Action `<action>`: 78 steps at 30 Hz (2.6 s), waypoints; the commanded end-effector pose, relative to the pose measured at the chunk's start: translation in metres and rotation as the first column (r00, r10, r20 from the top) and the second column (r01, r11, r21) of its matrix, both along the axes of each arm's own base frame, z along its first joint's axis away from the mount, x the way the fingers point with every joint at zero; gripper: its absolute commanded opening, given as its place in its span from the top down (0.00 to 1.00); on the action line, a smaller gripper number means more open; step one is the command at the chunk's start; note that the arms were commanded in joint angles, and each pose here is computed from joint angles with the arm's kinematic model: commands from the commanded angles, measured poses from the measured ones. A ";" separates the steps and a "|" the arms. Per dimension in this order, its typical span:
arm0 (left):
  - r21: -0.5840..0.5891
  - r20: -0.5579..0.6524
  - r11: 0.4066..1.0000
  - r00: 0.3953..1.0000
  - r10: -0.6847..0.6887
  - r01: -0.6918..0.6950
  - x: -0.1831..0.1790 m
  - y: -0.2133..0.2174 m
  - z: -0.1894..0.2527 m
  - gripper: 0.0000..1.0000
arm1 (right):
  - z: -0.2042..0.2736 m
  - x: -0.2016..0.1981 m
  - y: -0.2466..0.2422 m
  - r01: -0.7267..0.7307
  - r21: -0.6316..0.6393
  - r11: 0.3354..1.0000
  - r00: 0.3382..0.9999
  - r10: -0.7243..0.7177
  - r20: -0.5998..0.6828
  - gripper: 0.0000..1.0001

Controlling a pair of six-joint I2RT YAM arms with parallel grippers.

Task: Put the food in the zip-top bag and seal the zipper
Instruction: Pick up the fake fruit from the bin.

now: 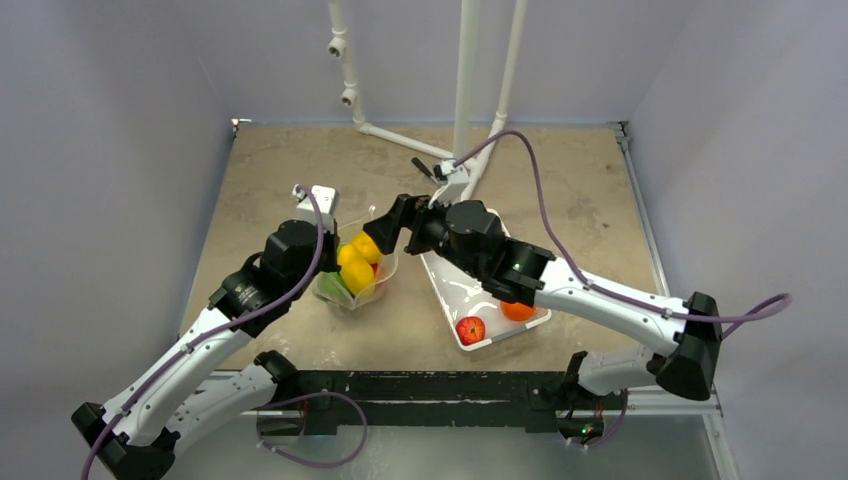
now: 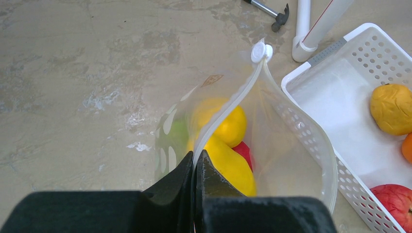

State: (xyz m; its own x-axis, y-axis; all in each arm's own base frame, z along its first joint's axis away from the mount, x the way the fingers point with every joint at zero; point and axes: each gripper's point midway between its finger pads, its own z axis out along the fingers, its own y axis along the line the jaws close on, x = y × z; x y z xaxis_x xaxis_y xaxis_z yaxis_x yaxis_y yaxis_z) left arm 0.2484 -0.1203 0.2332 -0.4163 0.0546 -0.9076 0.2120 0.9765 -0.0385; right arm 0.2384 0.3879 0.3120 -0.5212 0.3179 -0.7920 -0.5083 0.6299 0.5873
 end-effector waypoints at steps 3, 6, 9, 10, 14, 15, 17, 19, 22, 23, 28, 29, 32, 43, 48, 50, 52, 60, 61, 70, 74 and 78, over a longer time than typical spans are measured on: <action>-0.044 0.043 0.999 0.999 0.004 -0.002 0.004 -0.002 0.012 1.00 | -0.011 0.000 -0.055 0.186 -0.062 0.981 0.980 -0.190 -0.067 0.07; -0.043 0.045 0.999 0.999 0.005 -0.003 0.004 -0.002 0.013 1.00 | -0.026 -0.006 -0.075 0.226 -0.109 0.968 0.964 -0.238 -0.120 0.07; -0.043 0.045 0.999 0.999 0.006 -0.004 0.004 -0.002 0.013 1.00 | -0.046 -0.014 -0.093 0.257 -0.168 0.952 0.939 -0.287 -0.188 0.07; -0.041 0.044 0.999 0.999 0.008 -0.006 0.004 -0.002 0.013 1.00 | -0.052 -0.017 -0.099 0.271 -0.181 0.945 0.927 -0.307 -0.214 0.07; -0.037 0.042 0.999 0.999 0.012 -0.010 0.004 -0.001 0.012 1.00 | -0.075 -0.033 -0.118 0.287 -0.220 0.932 0.889 -0.345 -0.301 0.08; -0.037 0.043 0.999 0.999 0.011 -0.009 0.004 -0.001 0.012 1.00 | -0.082 -0.038 -0.121 0.284 -0.232 0.930 0.876 -0.350 -0.332 0.08; -0.037 0.043 0.999 0.999 0.013 -0.012 0.004 0.000 0.012 1.00 | -0.095 -0.045 -0.129 0.282 -0.271 0.921 0.856 -0.369 -0.363 0.08; -0.037 0.043 0.999 0.999 0.014 -0.012 0.004 0.000 0.012 1.00 | -0.109 -0.052 -0.136 0.280 -0.313 0.908 0.828 -0.393 -0.400 0.08; -0.037 0.043 0.999 0.999 0.013 -0.011 0.004 -0.001 0.012 1.00 | -0.128 -0.059 -0.148 0.301 -0.371 0.879 0.780 -0.451 -0.435 0.08; -0.039 0.044 0.999 0.999 0.013 -0.011 0.004 -0.001 0.012 1.00 | -0.133 -0.061 -0.152 0.305 -0.387 0.870 0.766 -0.466 -0.443 0.08; -0.041 0.044 0.999 0.999 0.012 -0.010 0.004 -0.001 0.012 1.00 | -0.157 -0.064 -0.159 0.311 -0.441 0.842 0.735 -0.507 -0.450 0.09; -0.042 0.045 0.999 0.999 0.011 -0.009 0.003 -0.001 0.013 1.00 | -0.162 -0.066 -0.160 0.309 -0.450 0.838 0.728 -0.513 -0.456 0.09; -0.045 0.048 0.999 0.999 0.006 -0.004 0.003 -0.001 0.014 1.00 | -0.177 -0.070 -0.163 0.299 -0.481 0.824 0.709 -0.529 -0.467 0.09; -0.060 0.052 0.998 0.999 -0.012 0.015 0.001 -0.004 0.016 1.00 | -0.214 -0.080 -0.173 0.284 -0.555 0.781 0.651 -0.583 -0.486 0.10; -0.064 0.052 0.998 0.998 -0.020 0.024 0.000 -0.006 0.016 1.00 | -0.224 -0.083 -0.175 0.280 -0.578 0.767 0.631 -0.600 -0.491 0.09; -0.065 0.052 0.998 0.998 -0.022 0.025 0.000 -0.006 0.016 1.00 | -0.226 -0.083 -0.176 0.276 -0.586 0.762 0.629 -0.604 -0.489 0.09; -0.066 0.054 0.997 0.998 -0.024 0.027 0.000 -0.006 0.017 1.00 | -0.230 -0.084 -0.176 0.268 -0.596 0.757 0.627 -0.607 -0.489 0.09; -0.066 0.054 0.997 0.998 -0.024 0.028 -0.001 -0.006 0.017 1.00 | -0.241 -0.089 -0.178 0.225 -0.635 0.739 0.630 -0.608 -0.483 0.09; -0.067 0.055 0.997 0.998 -0.023 0.027 0.000 -0.006 0.017 1.00 | -0.242 -0.089 -0.177 0.218 -0.637 0.740 0.633 -0.604 -0.485 0.08; -0.067 0.055 0.997 0.998 -0.024 0.028 -0.001 -0.006 0.017 1.00 | -0.237 -0.087 -0.163 0.152 -0.620 0.770 0.692 -0.530 -0.489 0.13; -0.066 0.056 0.997 0.998 -0.022 0.026 -0.001 -0.005 0.018 1.00 | -0.237 -0.085 -0.162 0.156 -0.626 0.764 0.693 -0.536 -0.482 0.21; -0.067 0.057 0.997 0.998 -0.023 0.026 -0.001 -0.005 0.018 1.00 | -0.245 -0.088 -0.163 0.135 -0.636 0.760 0.693 -0.531 -0.488 0.29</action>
State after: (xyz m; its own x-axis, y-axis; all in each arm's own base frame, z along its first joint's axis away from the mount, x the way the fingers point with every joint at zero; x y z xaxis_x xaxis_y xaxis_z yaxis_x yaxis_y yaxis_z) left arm 0.2441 -0.1226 0.2365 -0.4079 0.0452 -0.9119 0.2354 0.9702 -0.0571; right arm 0.1507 0.2179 0.0671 -0.8740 0.2396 -0.4226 0.1757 0.9669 0.1848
